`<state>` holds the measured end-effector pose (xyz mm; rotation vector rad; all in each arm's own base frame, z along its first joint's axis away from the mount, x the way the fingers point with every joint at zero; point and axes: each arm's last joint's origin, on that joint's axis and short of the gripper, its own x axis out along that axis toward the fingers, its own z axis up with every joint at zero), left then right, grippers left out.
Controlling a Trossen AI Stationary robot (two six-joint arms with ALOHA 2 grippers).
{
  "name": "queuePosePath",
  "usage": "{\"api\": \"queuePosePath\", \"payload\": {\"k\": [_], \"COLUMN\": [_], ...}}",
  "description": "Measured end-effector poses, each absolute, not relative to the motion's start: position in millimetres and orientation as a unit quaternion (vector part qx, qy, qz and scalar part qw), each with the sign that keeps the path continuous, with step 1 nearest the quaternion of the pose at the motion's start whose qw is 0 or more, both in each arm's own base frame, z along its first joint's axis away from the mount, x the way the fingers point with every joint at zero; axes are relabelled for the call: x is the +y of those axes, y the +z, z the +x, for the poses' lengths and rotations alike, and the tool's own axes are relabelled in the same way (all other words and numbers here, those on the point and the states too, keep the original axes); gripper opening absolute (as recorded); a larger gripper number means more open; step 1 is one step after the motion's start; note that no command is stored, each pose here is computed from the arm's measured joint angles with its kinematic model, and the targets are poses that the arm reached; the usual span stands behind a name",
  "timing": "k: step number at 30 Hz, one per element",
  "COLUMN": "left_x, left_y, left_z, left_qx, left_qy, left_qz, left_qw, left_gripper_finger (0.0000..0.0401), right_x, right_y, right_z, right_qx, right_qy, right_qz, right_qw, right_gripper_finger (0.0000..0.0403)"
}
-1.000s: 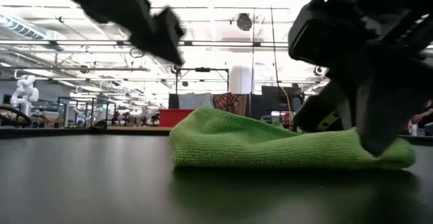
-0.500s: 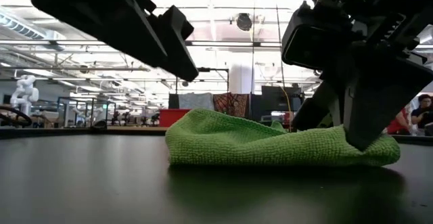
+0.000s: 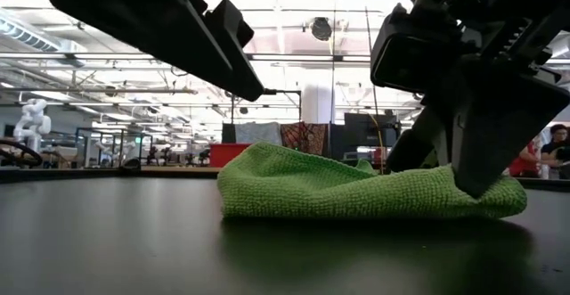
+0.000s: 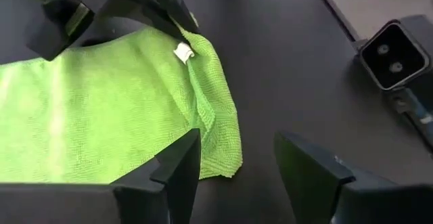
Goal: Roll towel
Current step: Roll the green microfiber towel
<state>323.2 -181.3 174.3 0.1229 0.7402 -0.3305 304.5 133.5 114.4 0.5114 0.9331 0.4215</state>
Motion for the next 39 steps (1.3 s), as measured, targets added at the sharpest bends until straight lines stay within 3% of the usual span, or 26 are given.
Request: {"api": "queuePosePath", "payload": {"k": [14,22,34,39], "left_x": [-212,-207,-204,-204], "left_y": [140,136,108,106], "left_z": [314,315,328,328], "left_qx": [0.368,0.36,0.374,0.378], "left_qy": [-0.154,-0.101,-0.131,-0.145], "left_qz": [0.121,0.205,0.171,0.173], "left_qw": [0.909,0.905,0.902,0.898], "left_gripper_finger": [0.0191,0.0191,0.0191,0.0151], "right_x": [133,134,133,134], "right_y": [117,121,122,122], "right_z": [307,310,312,311], "right_qx": [0.431,0.417,0.404,0.408], "right_qy": [0.196,0.191,0.182,0.18], "right_qz": [0.262,0.292,0.302,0.302], "right_qw": [0.841,0.84,0.844,0.842], "right_gripper_finger": [0.0002,0.0002,0.0002,0.0002]}}
